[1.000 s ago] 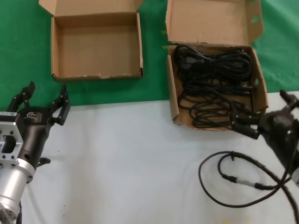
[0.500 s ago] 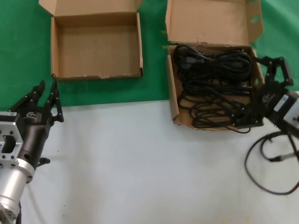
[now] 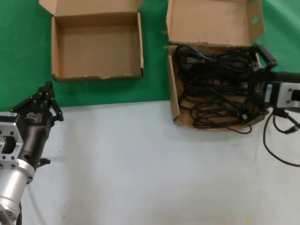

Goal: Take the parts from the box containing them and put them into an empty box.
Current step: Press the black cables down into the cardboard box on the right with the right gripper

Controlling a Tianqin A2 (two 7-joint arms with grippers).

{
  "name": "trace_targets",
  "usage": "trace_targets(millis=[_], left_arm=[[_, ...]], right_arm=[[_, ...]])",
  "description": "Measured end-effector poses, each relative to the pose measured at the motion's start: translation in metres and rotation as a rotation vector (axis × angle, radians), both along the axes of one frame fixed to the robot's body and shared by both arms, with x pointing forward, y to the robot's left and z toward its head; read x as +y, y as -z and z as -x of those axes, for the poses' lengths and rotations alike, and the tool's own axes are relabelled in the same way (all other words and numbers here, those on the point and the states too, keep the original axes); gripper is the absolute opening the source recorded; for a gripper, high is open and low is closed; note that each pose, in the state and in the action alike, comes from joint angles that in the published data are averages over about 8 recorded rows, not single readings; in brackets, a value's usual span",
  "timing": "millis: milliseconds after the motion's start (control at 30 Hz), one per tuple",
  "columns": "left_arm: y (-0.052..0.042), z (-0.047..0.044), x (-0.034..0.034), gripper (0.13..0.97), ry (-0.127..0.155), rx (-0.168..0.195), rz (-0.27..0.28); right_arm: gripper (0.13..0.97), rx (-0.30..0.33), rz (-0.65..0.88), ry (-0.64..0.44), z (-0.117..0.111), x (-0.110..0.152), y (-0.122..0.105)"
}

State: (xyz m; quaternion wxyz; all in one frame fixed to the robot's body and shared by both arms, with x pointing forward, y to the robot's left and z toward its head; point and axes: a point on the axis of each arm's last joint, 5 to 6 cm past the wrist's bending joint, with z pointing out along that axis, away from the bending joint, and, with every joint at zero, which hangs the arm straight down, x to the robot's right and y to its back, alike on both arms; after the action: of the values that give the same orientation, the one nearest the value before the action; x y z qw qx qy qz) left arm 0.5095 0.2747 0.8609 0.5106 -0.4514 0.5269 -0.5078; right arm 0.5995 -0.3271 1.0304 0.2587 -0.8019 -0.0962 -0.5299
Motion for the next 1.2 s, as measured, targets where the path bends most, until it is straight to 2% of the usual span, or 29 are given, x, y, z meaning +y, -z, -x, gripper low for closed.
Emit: trace_targets(millis=[333, 467, 733, 867, 1200], left_arm=[[0.0, 0.0, 0.0, 0.145, 0.0, 0.0, 0.0], [0.0, 0.0, 0.0, 0.145, 0.0, 0.0, 0.0], [0.0, 0.0, 0.0, 0.145, 0.0, 0.0, 0.0], [0.0, 0.0, 0.0, 0.145, 0.0, 0.0, 0.0], [0.0, 0.0, 0.0, 0.145, 0.0, 0.0, 0.0]], right_arm=[[0.948, 0.049, 0.083, -0.044, -0.03, 0.016, -0.022], [0.937, 0.06, 0.096, -0.045, -0.043, 0.023, -0.025], [0.842, 0.068, 0.109, -0.043, -0.066, 0.037, -0.027], [0.842, 0.066, 0.114, -0.04, -0.076, 0.042, -0.028], [0.654, 0.056, 0.117, -0.018, -0.094, 0.05, -0.03]])
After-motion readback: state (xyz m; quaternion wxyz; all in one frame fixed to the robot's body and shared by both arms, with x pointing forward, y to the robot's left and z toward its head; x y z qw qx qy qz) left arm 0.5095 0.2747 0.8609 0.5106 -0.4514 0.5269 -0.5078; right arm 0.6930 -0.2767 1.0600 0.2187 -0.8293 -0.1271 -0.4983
